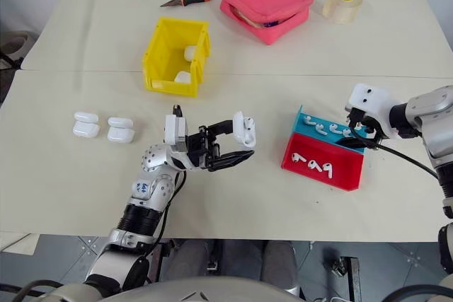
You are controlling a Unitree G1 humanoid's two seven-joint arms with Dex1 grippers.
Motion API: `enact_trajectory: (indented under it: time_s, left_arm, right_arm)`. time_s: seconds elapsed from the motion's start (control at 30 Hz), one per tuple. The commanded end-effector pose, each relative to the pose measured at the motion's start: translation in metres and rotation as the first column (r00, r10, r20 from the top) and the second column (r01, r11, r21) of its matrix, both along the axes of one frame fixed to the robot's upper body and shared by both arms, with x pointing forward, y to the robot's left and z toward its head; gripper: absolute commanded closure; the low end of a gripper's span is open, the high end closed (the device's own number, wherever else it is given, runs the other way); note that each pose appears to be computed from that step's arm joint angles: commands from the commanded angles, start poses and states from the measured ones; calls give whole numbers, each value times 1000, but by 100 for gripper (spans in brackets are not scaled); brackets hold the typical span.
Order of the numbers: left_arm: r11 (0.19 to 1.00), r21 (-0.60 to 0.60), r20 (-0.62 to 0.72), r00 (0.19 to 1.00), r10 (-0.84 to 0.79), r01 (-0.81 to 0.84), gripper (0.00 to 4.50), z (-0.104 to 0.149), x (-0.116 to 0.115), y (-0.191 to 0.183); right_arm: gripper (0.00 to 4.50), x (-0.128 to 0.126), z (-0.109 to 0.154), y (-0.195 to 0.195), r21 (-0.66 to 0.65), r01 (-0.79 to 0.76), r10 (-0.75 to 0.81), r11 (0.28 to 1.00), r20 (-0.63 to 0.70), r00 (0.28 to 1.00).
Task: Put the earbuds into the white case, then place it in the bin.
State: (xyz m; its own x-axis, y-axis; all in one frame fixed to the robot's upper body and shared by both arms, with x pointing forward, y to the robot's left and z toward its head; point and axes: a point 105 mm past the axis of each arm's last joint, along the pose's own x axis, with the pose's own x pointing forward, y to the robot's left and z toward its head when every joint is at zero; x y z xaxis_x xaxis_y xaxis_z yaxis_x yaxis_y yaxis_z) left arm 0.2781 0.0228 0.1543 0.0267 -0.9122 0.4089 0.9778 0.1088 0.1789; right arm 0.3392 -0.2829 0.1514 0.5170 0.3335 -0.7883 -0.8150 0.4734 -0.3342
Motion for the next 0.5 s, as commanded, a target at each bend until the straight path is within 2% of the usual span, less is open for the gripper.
enact_trajectory:
  time_s: [0.03, 0.07, 0.5]
  left_arm:
    - [1000, -17, 58, 998, -1, 2, 174, 11, -5, 0]
    - [1000, -15, 58, 998, -2, 3, 174, 11, -5, 0]
    - [1000, 7, 70, 997, -29, 29, 174, 10, -6, 2]
  right_arm:
    - [159, 2, 6, -5, -21, 6, -6, 1000, 8, 1000]
    - [189, 1, 6, -7, -24, 14, -14, 1000, -5, 1000]
    - [189, 3, 0, -9, -24, 23, -24, 999, -37, 999]
